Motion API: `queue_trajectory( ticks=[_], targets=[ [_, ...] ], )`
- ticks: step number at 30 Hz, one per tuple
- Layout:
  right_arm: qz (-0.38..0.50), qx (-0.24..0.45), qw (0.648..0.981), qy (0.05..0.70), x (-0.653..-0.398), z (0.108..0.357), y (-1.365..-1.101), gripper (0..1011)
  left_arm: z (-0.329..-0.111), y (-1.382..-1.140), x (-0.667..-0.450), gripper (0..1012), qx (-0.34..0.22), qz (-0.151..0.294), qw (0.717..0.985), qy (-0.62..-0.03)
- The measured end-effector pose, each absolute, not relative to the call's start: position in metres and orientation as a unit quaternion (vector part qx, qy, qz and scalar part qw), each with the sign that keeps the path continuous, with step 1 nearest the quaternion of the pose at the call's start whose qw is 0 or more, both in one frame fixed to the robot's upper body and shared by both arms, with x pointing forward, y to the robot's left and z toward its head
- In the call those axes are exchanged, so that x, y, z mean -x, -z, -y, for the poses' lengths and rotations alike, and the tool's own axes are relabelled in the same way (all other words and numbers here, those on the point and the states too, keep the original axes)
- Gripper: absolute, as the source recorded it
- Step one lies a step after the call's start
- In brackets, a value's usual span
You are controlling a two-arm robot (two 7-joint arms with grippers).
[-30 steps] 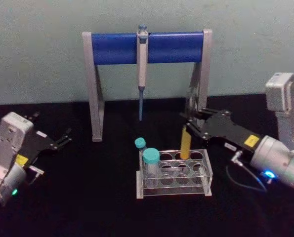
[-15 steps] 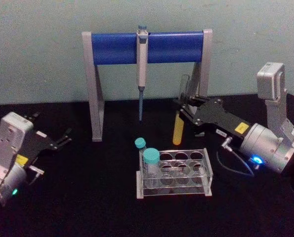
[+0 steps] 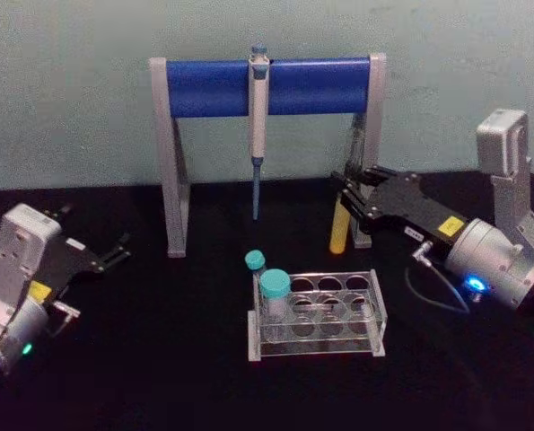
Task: Pick up the test tube from the test tube rack, shake it, then place it back into the test tube rack.
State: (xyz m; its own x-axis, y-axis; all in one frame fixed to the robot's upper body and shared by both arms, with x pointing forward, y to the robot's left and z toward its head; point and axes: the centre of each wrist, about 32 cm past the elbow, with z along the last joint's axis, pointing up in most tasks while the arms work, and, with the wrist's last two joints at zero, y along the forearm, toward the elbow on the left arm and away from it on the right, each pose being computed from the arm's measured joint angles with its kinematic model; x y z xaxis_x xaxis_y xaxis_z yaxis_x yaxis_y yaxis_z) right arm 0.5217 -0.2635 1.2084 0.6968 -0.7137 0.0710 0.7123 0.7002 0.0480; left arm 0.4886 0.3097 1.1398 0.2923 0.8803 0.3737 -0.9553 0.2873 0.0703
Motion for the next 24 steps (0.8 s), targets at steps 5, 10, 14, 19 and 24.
queue_trajectory(
  ticks=[5, 10, 14, 19, 24],
  targets=[
    [0.048, -0.006, 0.916, 0.399, -0.514, 0.268, -1.212, 238, -0.310, -1.140, -0.489, 1010, -0.142, 0.132, 0.791, -0.580],
    [0.050, 0.003, 0.911, 0.410, -0.503, 0.273, -1.216, 238, -0.310, -1.140, -0.489, 1010, -0.141, 0.132, 0.791, -0.580],
    [0.048, 0.009, 0.909, 0.413, -0.495, 0.275, -1.217, 238, -0.310, -1.140, -0.489, 1010, -0.141, 0.132, 0.791, -0.580],
    [0.044, 0.017, 0.911, 0.410, -0.484, 0.276, -1.218, 238, -0.310, -1.140, -0.489, 1009, -0.141, 0.132, 0.791, -0.580],
    [0.036, 0.017, 0.919, 0.391, -0.476, 0.272, -1.219, 238, -0.310, -1.140, -0.489, 1010, -0.141, 0.132, 0.791, -0.580]
  ],
)
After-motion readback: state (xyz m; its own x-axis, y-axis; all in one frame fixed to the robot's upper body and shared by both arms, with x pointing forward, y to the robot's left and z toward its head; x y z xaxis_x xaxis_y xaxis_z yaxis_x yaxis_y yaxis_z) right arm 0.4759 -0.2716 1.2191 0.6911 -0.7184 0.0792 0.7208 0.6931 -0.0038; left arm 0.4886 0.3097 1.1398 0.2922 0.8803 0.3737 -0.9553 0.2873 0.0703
